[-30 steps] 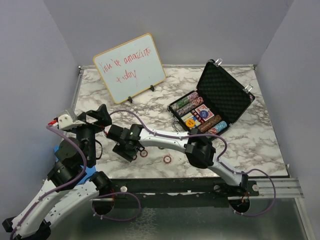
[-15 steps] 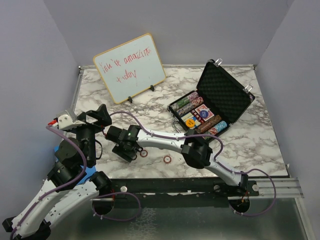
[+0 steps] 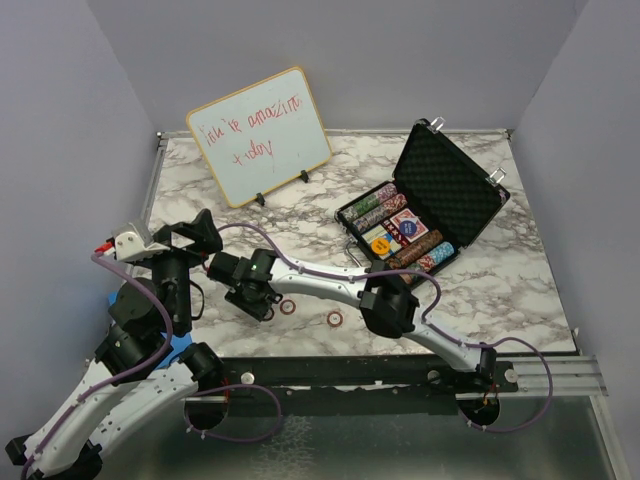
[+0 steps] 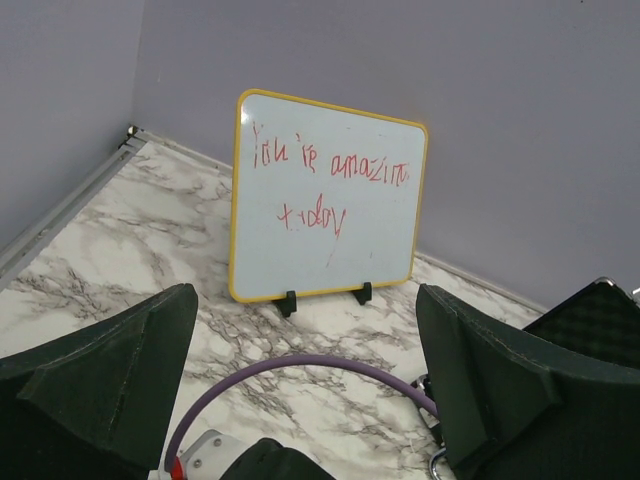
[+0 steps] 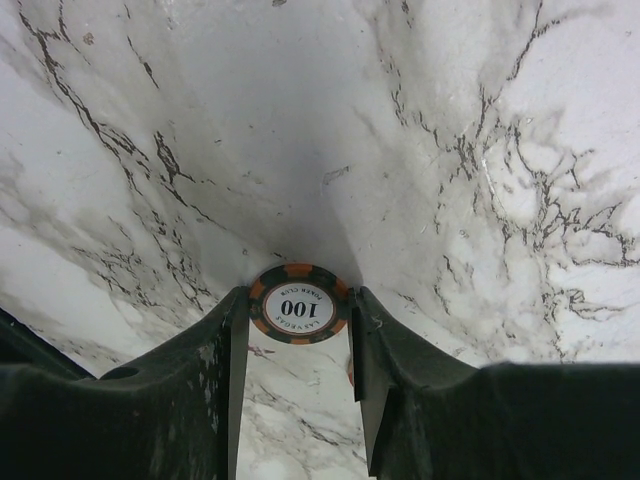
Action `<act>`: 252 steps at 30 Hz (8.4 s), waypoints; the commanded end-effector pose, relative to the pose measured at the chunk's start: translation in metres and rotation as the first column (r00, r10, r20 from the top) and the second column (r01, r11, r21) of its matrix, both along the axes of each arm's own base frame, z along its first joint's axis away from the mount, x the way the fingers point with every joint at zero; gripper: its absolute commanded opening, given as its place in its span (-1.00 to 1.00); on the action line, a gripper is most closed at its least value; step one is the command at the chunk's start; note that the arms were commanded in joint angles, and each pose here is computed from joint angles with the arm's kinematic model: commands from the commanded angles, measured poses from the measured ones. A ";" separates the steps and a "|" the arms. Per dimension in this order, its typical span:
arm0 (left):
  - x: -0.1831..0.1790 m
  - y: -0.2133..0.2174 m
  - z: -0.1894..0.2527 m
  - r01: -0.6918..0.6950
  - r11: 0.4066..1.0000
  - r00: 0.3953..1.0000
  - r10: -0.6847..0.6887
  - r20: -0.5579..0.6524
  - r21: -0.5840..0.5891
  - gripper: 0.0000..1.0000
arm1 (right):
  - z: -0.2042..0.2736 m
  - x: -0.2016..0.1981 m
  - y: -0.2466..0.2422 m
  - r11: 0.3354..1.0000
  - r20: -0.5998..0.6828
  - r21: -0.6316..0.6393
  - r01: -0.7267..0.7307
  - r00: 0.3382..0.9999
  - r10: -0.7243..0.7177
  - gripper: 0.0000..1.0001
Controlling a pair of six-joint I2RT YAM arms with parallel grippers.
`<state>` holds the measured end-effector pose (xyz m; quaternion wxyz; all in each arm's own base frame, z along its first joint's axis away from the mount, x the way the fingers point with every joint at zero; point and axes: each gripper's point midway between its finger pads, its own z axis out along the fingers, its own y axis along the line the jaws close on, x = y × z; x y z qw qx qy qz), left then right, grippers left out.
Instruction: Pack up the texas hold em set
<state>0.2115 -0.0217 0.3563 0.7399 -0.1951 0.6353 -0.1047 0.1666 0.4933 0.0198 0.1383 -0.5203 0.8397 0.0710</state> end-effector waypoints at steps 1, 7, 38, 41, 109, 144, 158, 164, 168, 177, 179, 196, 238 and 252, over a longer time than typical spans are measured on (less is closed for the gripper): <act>-0.001 0.005 -0.001 -0.022 1.000 1.000 0.022 0.005 -0.002 0.98 | -0.021 -0.001 -0.031 0.987 0.010 -0.160 0.009 1.000 -0.008 -0.22; 0.000 0.004 -0.002 -0.022 1.000 1.000 0.022 0.002 0.001 0.98 | 0.018 0.010 -0.019 0.997 0.057 -0.069 0.040 0.998 -0.036 -0.22; 0.005 -0.004 -0.006 -0.007 1.000 1.000 0.008 -0.021 0.025 0.98 | 0.059 -0.006 -0.055 0.991 -0.007 0.060 0.118 0.993 -0.118 0.11; 0.005 -0.005 -0.005 0.002 1.000 1.000 -0.002 -0.018 0.023 0.98 | 0.056 -0.040 -0.053 0.992 -0.041 0.066 0.104 0.994 -0.101 0.13; 0.006 -0.014 -0.019 0.048 0.998 0.997 -0.046 -0.056 0.042 0.98 | 0.024 -0.111 -0.080 0.963 0.046 -0.048 0.263 0.964 -0.261 -0.08; 0.010 -0.014 -0.026 0.023 0.996 0.996 -0.016 -0.083 0.084 0.98 | 0.023 0.065 -0.148 0.886 0.133 -0.034 0.463 0.881 -0.455 -0.05; 0.013 -0.015 -0.027 0.019 0.995 0.996 -0.010 -0.094 0.094 0.98 | 0.012 0.070 -0.141 0.896 0.120 -0.034 0.443 0.892 -0.436 -0.03; 0.012 -0.015 -0.027 0.019 0.995 0.996 -0.010 -0.094 0.094 0.98 | 0.012 0.071 -0.141 0.897 0.117 -0.029 0.442 0.892 -0.436 0.09; 0.012 -0.015 -0.027 0.020 0.996 0.996 -0.011 -0.093 0.092 0.98 | 0.019 0.070 -0.140 0.896 0.110 -0.011 0.444 0.891 -0.440 0.25; 0.012 -0.015 -0.027 0.022 0.995 0.996 -0.014 -0.091 0.092 0.98 | 0.014 0.059 -0.134 0.901 0.046 0.008 0.433 0.900 -0.433 0.34; 0.012 -0.015 -0.027 0.021 0.995 0.996 -0.012 -0.092 0.094 0.98 | 0.011 0.060 -0.135 0.899 0.049 0.006 0.438 0.898 -0.438 0.35; 0.012 -0.016 -0.028 0.025 0.995 0.996 -0.016 -0.093 0.092 0.98 | 0.029 0.060 -0.134 0.923 0.049 0.046 0.381 0.922 -0.383 0.43; 0.010 -0.046 -0.067 0.162 0.987 0.969 -0.162 -0.188 -0.014 0.98 | 0.013 0.078 -0.163 0.866 0.044 0.027 0.500 0.865 -0.500 -0.43; 0.001 -0.130 -0.149 0.470 0.855 0.815 -0.516 -0.263 -0.221 0.98 | 0.089 0.094 -0.168 0.717 -0.115 0.252 0.650 0.756 -0.644 -0.47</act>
